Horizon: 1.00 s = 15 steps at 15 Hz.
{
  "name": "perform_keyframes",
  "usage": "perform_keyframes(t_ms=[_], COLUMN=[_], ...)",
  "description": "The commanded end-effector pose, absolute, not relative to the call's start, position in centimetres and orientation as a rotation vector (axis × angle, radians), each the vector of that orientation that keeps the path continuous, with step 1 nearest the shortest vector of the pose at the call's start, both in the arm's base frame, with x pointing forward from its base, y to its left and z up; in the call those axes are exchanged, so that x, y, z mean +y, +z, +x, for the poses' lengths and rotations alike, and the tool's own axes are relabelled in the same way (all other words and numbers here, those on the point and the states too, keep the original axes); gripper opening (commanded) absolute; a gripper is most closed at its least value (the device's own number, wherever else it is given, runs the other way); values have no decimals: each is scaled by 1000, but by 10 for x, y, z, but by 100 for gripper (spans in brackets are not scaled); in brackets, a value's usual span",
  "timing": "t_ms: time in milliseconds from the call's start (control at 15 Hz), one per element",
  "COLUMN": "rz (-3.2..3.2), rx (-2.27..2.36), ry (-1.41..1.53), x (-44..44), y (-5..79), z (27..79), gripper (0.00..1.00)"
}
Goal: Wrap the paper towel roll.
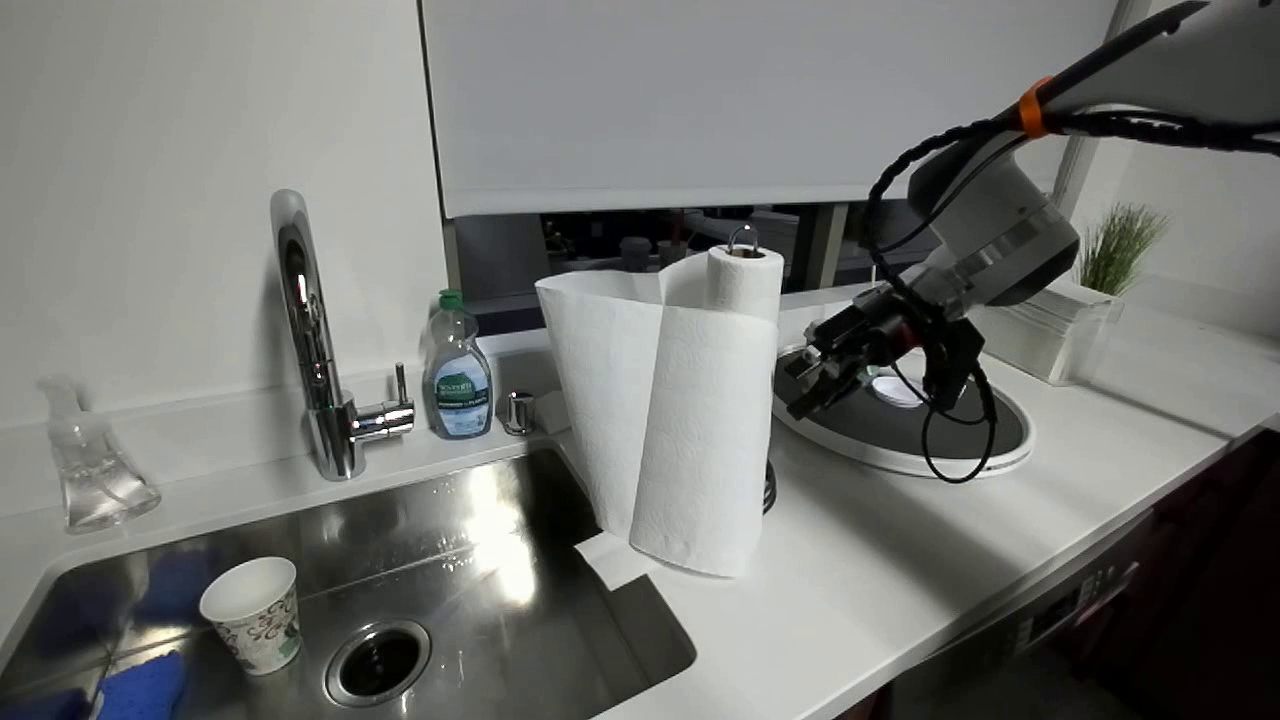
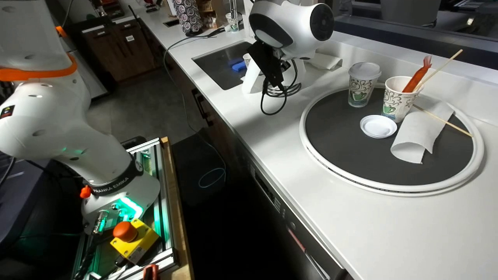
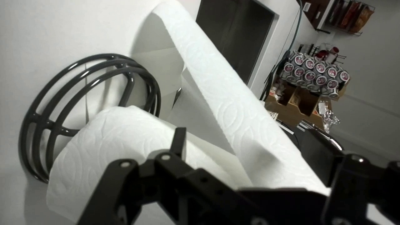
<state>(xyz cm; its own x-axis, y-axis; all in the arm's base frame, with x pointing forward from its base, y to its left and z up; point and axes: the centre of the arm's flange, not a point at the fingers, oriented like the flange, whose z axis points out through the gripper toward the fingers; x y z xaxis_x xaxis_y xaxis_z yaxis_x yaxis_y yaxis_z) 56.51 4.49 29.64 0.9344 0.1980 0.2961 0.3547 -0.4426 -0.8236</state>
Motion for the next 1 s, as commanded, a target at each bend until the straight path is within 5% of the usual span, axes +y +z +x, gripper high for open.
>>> perform_keyframes(t_ms=[0, 200, 267, 400, 800, 933], rz=[-2048, -2029, -2027, -2018, -2014, -2020], rx=[-418, -456, -469, -483, -489, -482], ry=[-230, -230, -232, -233, -222, -218], x=[54, 62, 64, 67, 66, 61], y=[292, 296, 299, 301, 303, 302], z=[582, 589, 591, 594, 591, 588], gripper=[92, 84, 68, 60, 9, 0])
